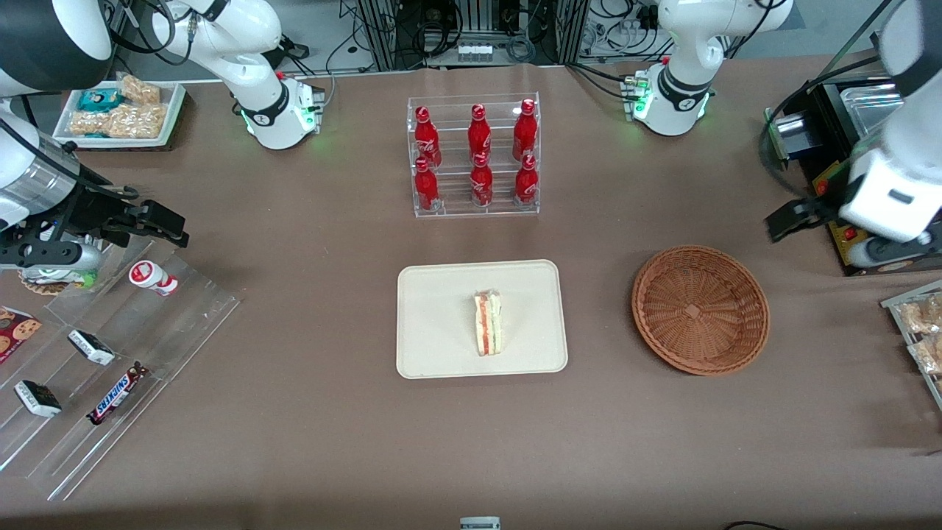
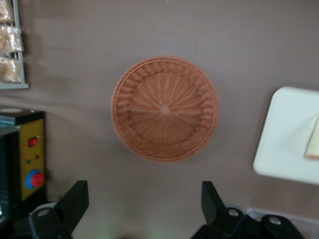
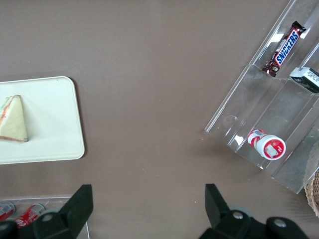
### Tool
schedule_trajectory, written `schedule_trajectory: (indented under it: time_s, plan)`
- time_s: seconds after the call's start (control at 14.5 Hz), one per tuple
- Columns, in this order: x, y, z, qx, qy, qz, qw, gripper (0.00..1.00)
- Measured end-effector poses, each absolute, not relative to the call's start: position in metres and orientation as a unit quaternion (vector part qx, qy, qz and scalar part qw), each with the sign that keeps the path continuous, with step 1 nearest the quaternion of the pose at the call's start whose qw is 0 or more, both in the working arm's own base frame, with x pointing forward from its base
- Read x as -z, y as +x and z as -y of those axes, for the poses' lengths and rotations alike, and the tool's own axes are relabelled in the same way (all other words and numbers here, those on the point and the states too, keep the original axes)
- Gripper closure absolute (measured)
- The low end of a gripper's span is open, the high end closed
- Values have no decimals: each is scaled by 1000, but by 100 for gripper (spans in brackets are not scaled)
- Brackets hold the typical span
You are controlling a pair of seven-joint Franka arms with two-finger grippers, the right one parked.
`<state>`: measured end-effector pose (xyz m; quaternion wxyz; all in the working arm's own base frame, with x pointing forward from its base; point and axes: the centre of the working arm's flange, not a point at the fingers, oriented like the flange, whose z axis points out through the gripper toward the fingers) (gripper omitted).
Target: Place sandwich from basket to tray
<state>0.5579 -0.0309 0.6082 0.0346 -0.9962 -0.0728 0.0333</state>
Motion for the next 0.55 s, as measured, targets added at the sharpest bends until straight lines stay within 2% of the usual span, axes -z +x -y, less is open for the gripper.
schedule_trajectory:
  time_s: [0.21,0.55]
  plan:
    - [-611,545,-16,-39,-998,44,24,0]
    - [-615,546,-18,-32,-999,34,22,0]
